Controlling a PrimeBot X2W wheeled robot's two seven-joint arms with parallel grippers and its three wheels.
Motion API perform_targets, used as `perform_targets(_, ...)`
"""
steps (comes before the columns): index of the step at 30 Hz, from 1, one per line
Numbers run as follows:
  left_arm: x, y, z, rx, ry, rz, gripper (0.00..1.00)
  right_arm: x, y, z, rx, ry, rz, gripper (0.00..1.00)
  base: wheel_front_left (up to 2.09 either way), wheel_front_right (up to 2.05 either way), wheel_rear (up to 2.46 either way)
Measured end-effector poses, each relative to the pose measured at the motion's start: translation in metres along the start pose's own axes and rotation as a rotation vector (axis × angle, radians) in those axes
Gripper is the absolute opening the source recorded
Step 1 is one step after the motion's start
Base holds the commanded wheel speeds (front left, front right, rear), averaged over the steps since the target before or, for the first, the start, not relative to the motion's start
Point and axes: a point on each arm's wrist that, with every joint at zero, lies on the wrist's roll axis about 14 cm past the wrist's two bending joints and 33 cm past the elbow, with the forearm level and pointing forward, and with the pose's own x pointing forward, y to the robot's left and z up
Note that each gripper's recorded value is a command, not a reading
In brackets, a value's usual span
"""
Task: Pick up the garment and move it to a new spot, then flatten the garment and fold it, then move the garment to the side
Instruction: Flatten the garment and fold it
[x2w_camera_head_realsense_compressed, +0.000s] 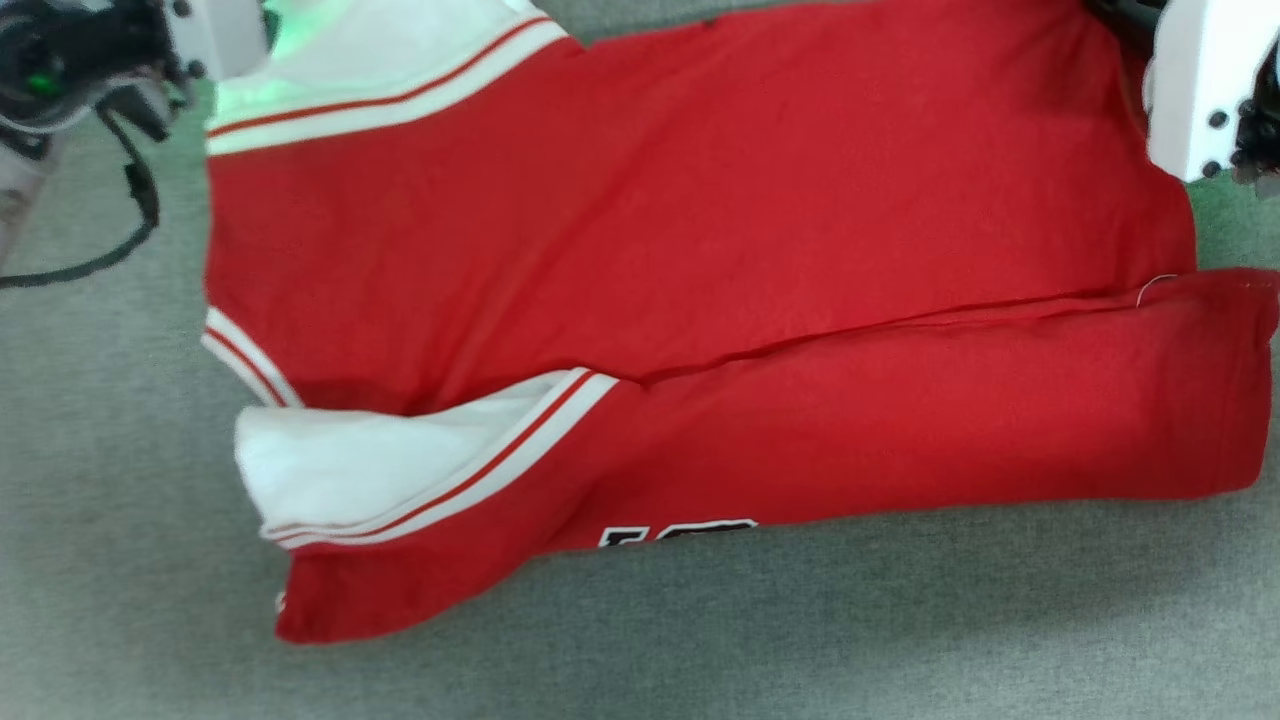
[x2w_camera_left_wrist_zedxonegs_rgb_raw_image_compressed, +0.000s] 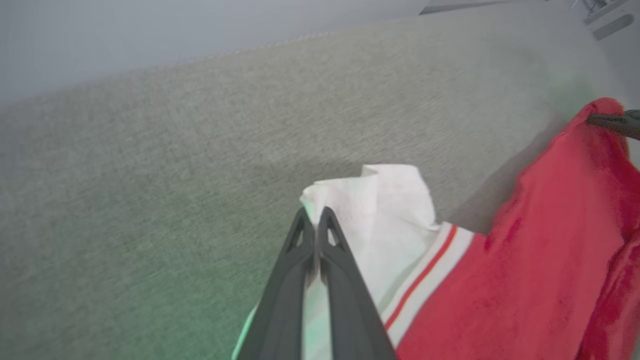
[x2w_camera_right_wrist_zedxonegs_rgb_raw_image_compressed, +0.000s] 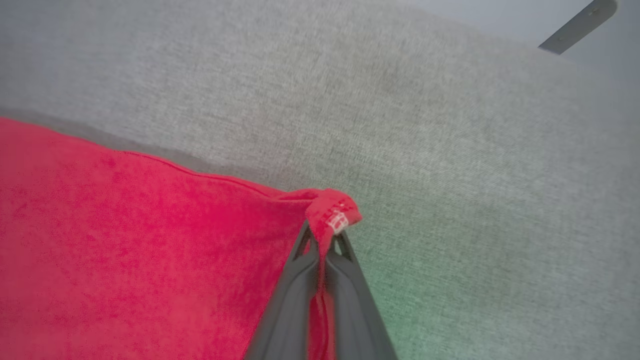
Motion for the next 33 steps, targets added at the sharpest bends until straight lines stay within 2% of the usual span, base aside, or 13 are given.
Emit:
perform_targets(8, -0.053, -0.057, 0.025, 0.032, -0.209, -0.118, 0.00, -0.039, 0.002, 0.006, -0.035, -0.120, 0.003, 0.00, 0.00, 0.00, 0.00)
perform_targets(15, -0.120, -0.094, -0.004, 0.086, -0.304, -0.186, 0.00, -0.076, 0.020, -0.016, -0.053, -0.138, 0.049, 0.00, 0.00, 0.00, 0.00)
perform_targets(24, -0.180, -0.097, -0.067, 0.047, -0.392, -0.153, 0.00, -0.107, 0.036, -0.043, -0.061, -0.144, 0.083, 0.00, 0.00, 0.00, 0.00)
perform_targets(29, -0.196, -0.093, -0.096, -0.054, -0.456, -0.138, 0.00, -0.113, 0.038, -0.055, -0.034, -0.152, 0.084, 0.00, 0.00, 0.00, 0.00)
perform_targets(33, -0.189, -0.091, -0.130, -0.128, -0.413, -0.131, 0.00, -0.109, 0.035, -0.074, 0.001, -0.119, 0.077, 0.00, 0.00, 0.00, 0.00)
